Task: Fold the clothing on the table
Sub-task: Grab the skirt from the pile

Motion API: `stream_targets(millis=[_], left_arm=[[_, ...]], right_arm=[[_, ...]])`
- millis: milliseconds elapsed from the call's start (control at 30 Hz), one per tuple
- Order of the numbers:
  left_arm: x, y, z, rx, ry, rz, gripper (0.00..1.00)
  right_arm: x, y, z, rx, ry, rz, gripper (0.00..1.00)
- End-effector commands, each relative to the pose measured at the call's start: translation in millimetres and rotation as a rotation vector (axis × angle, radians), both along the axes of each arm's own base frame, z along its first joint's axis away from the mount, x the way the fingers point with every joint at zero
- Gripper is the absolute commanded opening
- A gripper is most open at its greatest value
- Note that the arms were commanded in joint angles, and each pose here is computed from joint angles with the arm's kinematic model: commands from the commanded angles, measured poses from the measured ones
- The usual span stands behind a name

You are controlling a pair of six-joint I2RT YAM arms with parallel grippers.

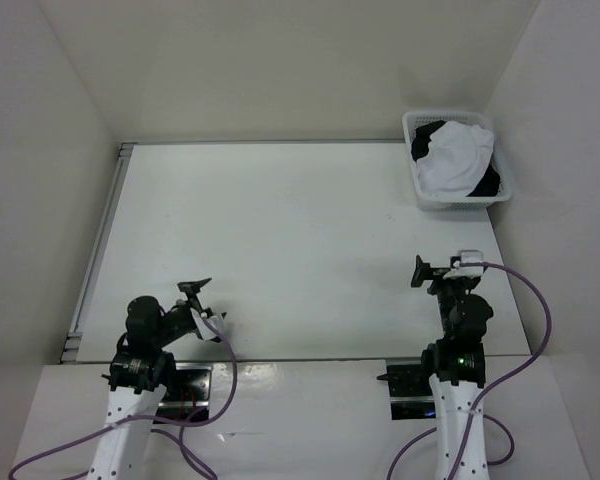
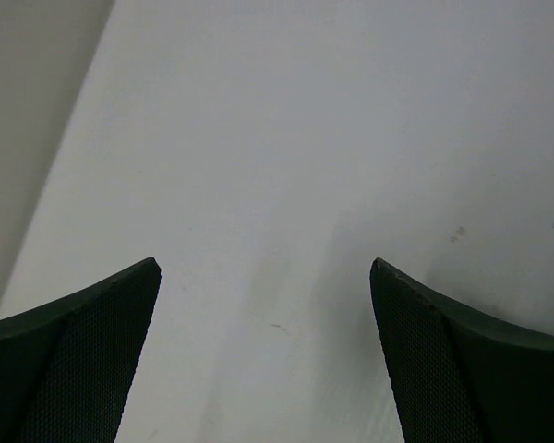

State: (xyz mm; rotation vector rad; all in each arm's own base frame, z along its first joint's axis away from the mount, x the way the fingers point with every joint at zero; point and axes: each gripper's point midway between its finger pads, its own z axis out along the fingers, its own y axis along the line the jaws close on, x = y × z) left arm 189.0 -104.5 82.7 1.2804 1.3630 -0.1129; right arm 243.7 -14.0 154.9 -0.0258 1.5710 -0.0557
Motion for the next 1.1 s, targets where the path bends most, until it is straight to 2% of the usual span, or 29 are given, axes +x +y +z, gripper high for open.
stream_targets(millis=[0,33,67,100,133,267,367,400,433,467,500,533,567,600,633,667,700,733,767,800,867,900,967,1000,1067], left_arm=[[25,12,88,0.020,-0.442,0.073,1.00],[30,18,102,-0.008,-0.480,0.125,1.00],[32,26,132,-0.019,-0.599,0.173,1.00],[37,47,149,-0.052,-0.631,0.311,1.00],[37,59,166,-0.060,-0.678,0.379,1.00],[26,108,209,0.045,-0.787,0.642,1.00],[18,133,226,0.072,-0.774,0.781,1.00],[14,139,243,0.068,-0.780,0.814,1.00],[12,149,249,0.041,-0.758,0.879,1.00],[12,155,256,0.049,-0.741,0.914,1.00],[13,161,263,0.022,-0.719,0.955,1.00],[18,167,282,0.013,-0.680,0.992,1.00],[18,180,289,-0.006,-0.645,1.084,1.00],[38,184,285,-0.048,-0.549,1.129,1.00],[43,188,283,-0.043,-0.474,1.169,1.00],[38,192,318,-0.106,-0.490,1.206,1.00],[41,199,322,-0.190,-0.443,1.282,1.00],[59,201,310,-0.159,-0.346,1.322,1.00],[53,208,338,-0.236,-0.370,1.386,1.00],[69,206,325,-0.246,-0.282,1.416,1.00],[79,207,324,-0.256,-0.231,1.448,1.00],[90,210,314,-0.220,-0.186,1.491,1.00],[95,215,303,-0.255,-0.132,1.564,1.00],[102,218,271,-0.224,-0.021,1.617,1.00],[111,207,262,-0.298,0.051,1.553,1.00]], right_arm=[[-20,-17,101,0.043,-0.320,-0.112,0.99],[-28,-17,125,0.015,-0.381,-0.115,0.99],[-32,-22,135,0.039,-0.415,-0.149,0.99],[-41,-21,155,0.053,-0.466,-0.144,0.99],[-46,-20,164,0.052,-0.480,-0.143,0.99],[-63,-29,201,0.092,-0.541,-0.203,0.99],[-49,-46,217,0.148,-0.447,-0.294,0.99],[-33,-54,232,0.164,-0.383,-0.333,0.99],[-21,-60,228,0.190,-0.299,-0.365,0.99],[-11,-64,244,0.214,-0.296,-0.386,0.99],[22,-69,218,0.213,-0.121,-0.406,0.99],[25,-68,259,0.213,-0.151,-0.392,0.99],[34,-67,264,0.202,-0.111,-0.379,0.99],[50,-67,270,0.200,-0.045,-0.369,0.99],[56,-61,274,0.181,-0.019,-0.329,0.99],[60,-58,278,0.160,0.000,-0.306,0.99],[60,-59,286,0.151,0.004,-0.306,0.99],[64,-60,285,0.151,0.018,-0.307,0.99],[63,-59,289,0.150,0.009,-0.314,0.99],[63,-61,289,0.165,0.005,-0.328,0.99],[64,-66,283,0.174,0.009,-0.358,0.99],[67,-67,276,0.175,0.019,-0.354,0.99],[71,-54,265,0.087,0.072,-0.243,0.99],[66,-53,250,-0.041,0.113,-0.193,0.99],[58,-61,250,-0.016,0.064,-0.239,0.99]])
